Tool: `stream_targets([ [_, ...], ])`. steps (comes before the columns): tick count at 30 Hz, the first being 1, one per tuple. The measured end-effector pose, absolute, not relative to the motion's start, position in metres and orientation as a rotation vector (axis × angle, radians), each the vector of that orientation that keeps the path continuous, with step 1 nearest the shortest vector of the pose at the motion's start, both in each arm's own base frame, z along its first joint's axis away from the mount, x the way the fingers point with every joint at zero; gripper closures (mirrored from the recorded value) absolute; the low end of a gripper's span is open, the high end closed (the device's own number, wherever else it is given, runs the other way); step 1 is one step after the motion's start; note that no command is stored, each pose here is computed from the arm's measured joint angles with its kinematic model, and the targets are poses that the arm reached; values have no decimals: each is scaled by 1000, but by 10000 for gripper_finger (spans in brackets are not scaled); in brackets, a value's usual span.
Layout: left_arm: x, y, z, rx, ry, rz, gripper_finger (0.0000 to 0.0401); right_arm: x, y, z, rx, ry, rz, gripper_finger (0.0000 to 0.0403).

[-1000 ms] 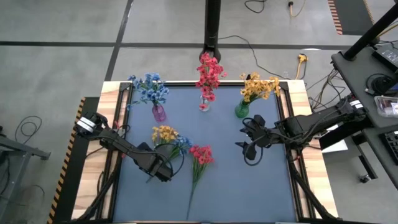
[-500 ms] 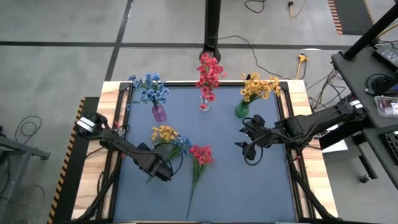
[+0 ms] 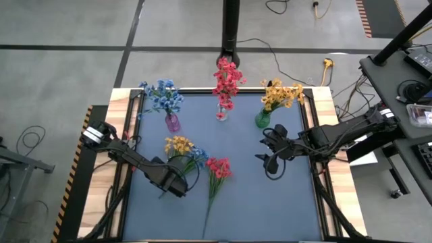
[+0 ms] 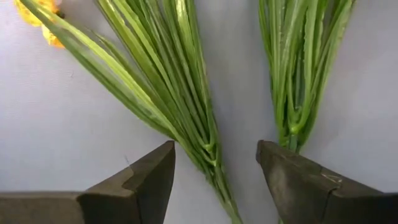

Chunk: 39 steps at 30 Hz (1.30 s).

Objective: Sort flowers into vase by color
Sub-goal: Put the yellow flower into the green vase

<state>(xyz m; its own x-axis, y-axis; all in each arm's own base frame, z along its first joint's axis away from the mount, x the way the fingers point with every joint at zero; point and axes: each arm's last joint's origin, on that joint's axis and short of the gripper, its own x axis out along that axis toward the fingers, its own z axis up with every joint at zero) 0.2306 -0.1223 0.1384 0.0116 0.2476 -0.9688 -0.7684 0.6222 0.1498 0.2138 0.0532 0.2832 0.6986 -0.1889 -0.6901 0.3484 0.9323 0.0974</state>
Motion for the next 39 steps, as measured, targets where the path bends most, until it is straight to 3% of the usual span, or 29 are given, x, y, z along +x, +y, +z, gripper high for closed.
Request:
stream_targets([
  [6,231,-123,138,-511,1325,845,217,211,53,282,220,796,-274,99],
  [13,232,-123,137,-530,1310,855,368,205,56,279,265,856,-287,99],
  [15,231,-123,138,-523,1307,865,388,203,59,278,273,870,-287,99],
  [20,229,-125,142,-516,1305,860,374,198,67,277,258,895,-260,99],
  [27,231,-145,182,-476,1225,746,395,194,79,277,223,893,-200,99],
  [35,221,-170,245,-303,804,472,396,197,89,255,110,795,-157,99],
  [39,229,-180,265,-170,565,332,397,206,94,235,89,632,-105,99],
])
